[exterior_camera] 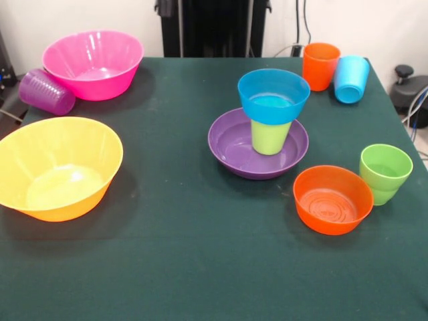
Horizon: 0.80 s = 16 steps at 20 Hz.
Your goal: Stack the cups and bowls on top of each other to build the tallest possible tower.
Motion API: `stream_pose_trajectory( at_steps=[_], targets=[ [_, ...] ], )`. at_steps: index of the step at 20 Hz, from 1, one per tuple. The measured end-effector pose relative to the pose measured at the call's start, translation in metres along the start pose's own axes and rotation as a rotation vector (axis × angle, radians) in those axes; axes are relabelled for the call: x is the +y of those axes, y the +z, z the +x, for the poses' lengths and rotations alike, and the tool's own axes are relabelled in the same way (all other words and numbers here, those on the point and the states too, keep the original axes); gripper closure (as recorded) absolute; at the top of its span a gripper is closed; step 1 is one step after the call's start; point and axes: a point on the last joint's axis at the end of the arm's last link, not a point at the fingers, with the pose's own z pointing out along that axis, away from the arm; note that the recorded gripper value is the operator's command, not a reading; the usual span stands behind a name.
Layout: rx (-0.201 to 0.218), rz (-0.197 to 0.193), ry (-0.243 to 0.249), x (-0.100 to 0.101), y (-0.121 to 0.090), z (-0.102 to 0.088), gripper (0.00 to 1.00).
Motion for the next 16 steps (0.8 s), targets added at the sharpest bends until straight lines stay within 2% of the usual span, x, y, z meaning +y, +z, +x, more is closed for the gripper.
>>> stream_pose_trajectory(
  at_steps=[2,3,5,8,10,11,13,14,15,16],
  targets=[
    [-0.033,-0.009,-0.060,0.007,0.006,0.004,1.00],
    [-0.067,-0.016,-0.116,0.014,0.013,0.010,1.00],
    [-0.106,-0.020,-0.174,0.022,0.020,0.018,1.00],
    [-0.156,-0.024,-0.221,0.035,0.030,0.032,1.00],
    [-0.173,-0.025,-0.224,0.039,0.032,0.037,1.00],
    [-0.225,-0.019,-0.219,0.042,0.034,0.040,1.00],
    [-0.330,0.021,-0.206,0.034,0.034,0.031,1.00],
    [-0.365,0.036,-0.204,0.031,0.033,0.027,1.00],
    [-0.474,0.081,-0.207,0.023,0.029,0.013,1.00],
    [-0.537,0.109,-0.215,0.018,0.026,0.004,1.00]
  ],
)
